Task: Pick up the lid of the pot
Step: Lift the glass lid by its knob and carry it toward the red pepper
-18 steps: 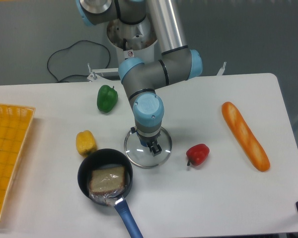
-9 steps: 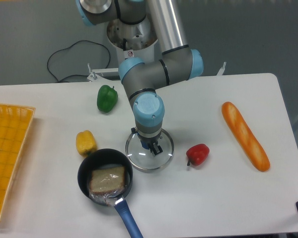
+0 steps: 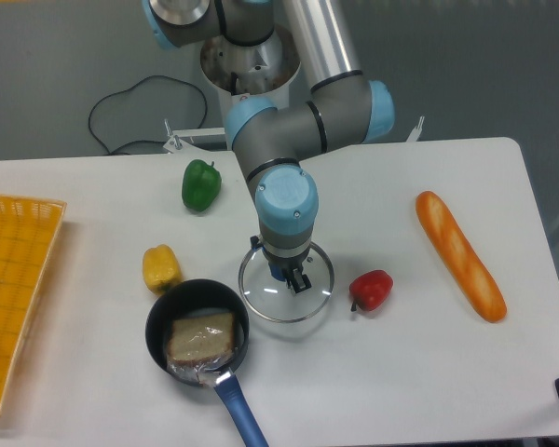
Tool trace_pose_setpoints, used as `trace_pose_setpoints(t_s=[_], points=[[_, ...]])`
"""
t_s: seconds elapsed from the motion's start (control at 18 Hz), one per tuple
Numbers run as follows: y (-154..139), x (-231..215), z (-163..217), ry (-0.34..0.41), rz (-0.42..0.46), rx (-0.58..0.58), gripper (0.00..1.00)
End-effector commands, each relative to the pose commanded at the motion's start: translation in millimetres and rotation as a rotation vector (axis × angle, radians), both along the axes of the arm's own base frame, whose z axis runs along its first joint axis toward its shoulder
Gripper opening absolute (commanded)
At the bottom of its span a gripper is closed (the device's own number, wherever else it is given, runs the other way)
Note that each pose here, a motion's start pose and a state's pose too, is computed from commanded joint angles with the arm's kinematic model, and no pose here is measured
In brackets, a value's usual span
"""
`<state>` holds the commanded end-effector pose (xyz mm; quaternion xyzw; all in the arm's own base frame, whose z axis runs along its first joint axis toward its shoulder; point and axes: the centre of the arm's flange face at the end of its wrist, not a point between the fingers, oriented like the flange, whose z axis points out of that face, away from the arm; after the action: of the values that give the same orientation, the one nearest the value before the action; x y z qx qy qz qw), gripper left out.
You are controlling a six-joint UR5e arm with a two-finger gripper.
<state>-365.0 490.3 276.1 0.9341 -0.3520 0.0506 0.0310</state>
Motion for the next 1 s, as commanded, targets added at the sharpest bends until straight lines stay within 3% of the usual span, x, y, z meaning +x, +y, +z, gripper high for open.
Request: trace_pose_setpoints(t_s=[0.56, 1.0], points=[[0.1, -22.0, 37.6, 0.001, -0.013, 0.053, 0.45], [-1.4, -20.1, 33.7, -0.008, -0.014, 0.045, 0.45]])
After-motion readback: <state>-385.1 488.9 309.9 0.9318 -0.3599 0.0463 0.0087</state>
